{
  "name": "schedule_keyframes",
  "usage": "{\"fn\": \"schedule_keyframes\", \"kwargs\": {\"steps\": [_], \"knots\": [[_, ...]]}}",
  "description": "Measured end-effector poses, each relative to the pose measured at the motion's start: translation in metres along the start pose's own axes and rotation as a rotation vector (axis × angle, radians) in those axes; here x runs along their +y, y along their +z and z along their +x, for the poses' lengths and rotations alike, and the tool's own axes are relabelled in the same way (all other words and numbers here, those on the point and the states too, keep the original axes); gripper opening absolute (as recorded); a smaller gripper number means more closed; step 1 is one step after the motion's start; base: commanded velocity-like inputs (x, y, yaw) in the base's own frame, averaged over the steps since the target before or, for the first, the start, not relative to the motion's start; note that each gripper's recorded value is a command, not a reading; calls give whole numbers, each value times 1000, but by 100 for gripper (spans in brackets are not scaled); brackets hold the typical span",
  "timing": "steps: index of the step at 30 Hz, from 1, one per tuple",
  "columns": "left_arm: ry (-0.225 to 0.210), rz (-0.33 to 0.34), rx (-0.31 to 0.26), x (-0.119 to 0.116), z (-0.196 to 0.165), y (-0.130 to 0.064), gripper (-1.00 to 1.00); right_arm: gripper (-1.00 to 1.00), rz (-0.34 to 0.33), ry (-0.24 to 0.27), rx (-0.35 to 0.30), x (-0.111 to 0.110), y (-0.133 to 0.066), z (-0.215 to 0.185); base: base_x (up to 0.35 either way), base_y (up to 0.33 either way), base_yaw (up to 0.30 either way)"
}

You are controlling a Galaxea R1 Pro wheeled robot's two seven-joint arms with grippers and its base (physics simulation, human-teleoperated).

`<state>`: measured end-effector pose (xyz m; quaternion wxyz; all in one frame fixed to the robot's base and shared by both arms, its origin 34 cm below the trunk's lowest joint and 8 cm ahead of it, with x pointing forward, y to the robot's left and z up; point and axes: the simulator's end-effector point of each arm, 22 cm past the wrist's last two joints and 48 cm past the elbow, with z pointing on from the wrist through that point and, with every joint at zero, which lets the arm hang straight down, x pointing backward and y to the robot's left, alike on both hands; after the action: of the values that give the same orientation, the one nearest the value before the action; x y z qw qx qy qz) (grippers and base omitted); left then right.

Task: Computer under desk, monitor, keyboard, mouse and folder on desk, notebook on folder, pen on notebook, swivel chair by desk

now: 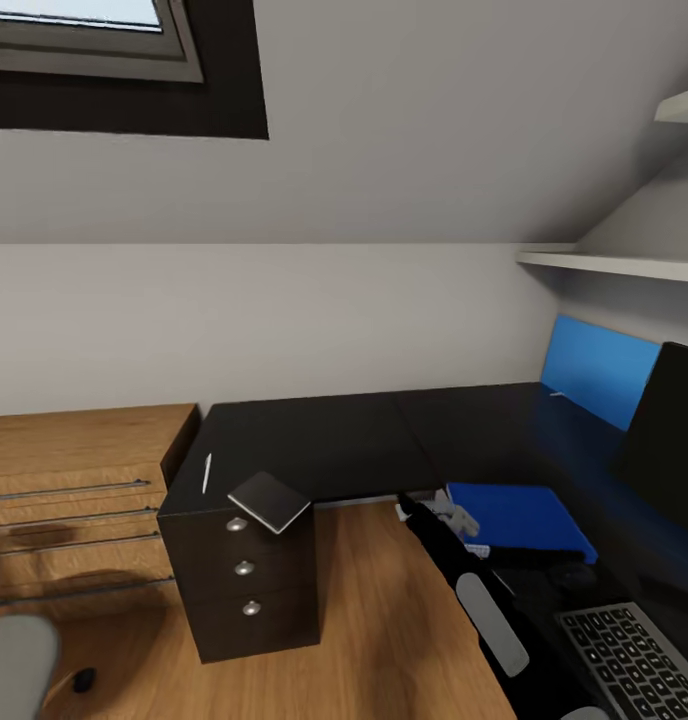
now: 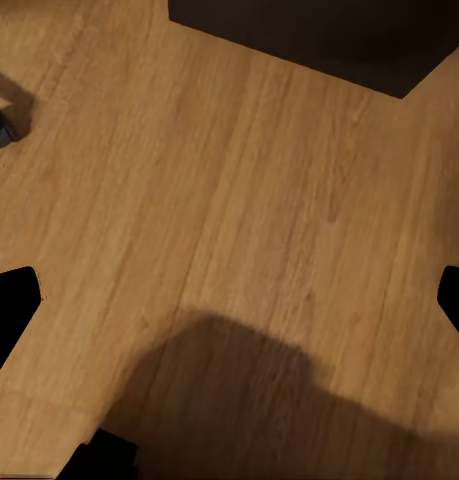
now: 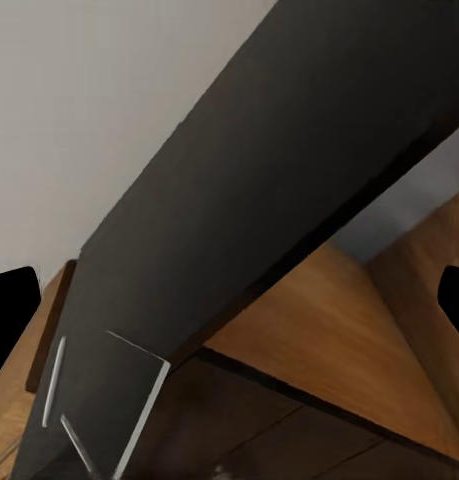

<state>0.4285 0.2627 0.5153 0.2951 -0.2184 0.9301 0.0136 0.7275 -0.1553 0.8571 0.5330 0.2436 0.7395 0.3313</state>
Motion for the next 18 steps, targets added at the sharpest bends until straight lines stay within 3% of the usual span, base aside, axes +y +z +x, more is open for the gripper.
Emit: {"fn": "schedule_keyframes", "kwargs": {"steps": [8,14,18], "knots": [[0,0,0,0,0,0,100,100,-6,-31,54,3,0,27,0,0,272],[0,0,3,1,1,1,100,100,-8,-5,94,13,3,56,0,0,241],[-4,1,-1,0,0,1,100,100,-4,2,103,11,4,61,0,0,89]]}}
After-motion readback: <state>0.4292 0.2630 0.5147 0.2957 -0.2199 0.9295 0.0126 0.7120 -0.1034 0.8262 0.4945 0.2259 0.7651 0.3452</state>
